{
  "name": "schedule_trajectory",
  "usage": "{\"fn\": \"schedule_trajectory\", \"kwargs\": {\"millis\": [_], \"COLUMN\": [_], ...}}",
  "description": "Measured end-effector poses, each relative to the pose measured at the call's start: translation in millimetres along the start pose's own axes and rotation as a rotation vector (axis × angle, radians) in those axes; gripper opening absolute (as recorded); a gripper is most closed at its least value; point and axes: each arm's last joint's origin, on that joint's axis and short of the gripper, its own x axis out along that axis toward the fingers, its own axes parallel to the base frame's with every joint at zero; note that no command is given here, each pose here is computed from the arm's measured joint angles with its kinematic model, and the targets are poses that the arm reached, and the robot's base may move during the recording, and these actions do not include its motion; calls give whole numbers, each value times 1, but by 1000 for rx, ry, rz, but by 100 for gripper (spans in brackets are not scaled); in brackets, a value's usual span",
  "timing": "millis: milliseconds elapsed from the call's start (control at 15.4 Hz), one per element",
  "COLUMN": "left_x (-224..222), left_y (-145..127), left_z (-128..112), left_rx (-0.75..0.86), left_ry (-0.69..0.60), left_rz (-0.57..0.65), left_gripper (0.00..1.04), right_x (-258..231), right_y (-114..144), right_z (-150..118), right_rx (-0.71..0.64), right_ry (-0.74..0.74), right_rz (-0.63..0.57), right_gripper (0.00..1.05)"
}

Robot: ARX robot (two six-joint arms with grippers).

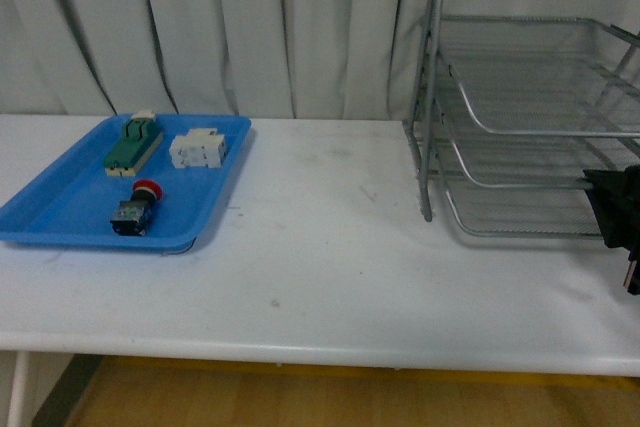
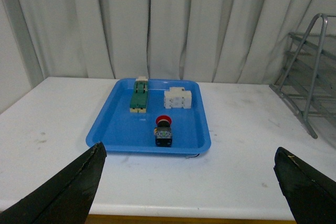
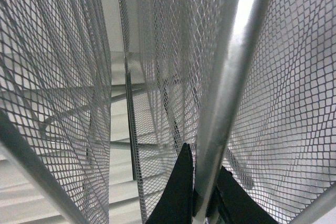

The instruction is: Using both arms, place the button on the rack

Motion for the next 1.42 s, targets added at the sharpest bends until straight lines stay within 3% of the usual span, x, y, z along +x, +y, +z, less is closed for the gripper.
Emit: {"fn": "schedule_trajectory", "kwargs": {"millis": [65,453,1101,1166,1231,1425], "left_x": [0,0,0,0,0,0], "left_y": [0,0,0,0,0,0], "left_z": [0,0,0,0,0,0], "left_rx": [0,0,0,0,0,0], "left_ry": [0,0,0,0,0,0], "left_rz": [0,0,0,0,0,0], "left_gripper": [98,98,98,98,98,98], "right_x": [0,-15,-102,-107,-109,-115], "right_y": [-2,-13,-28,-27,-29,-28], "right_z": [0,0,-18,-16,-14,-9], "right_rx": [2,13,34,0,-20,-18], "right_ry": [0,8,20,32,38,16], "right_rz": [-4,-38,-205,-215,-231,-250], "right_gripper": [3,3,3,14,33,66]}}
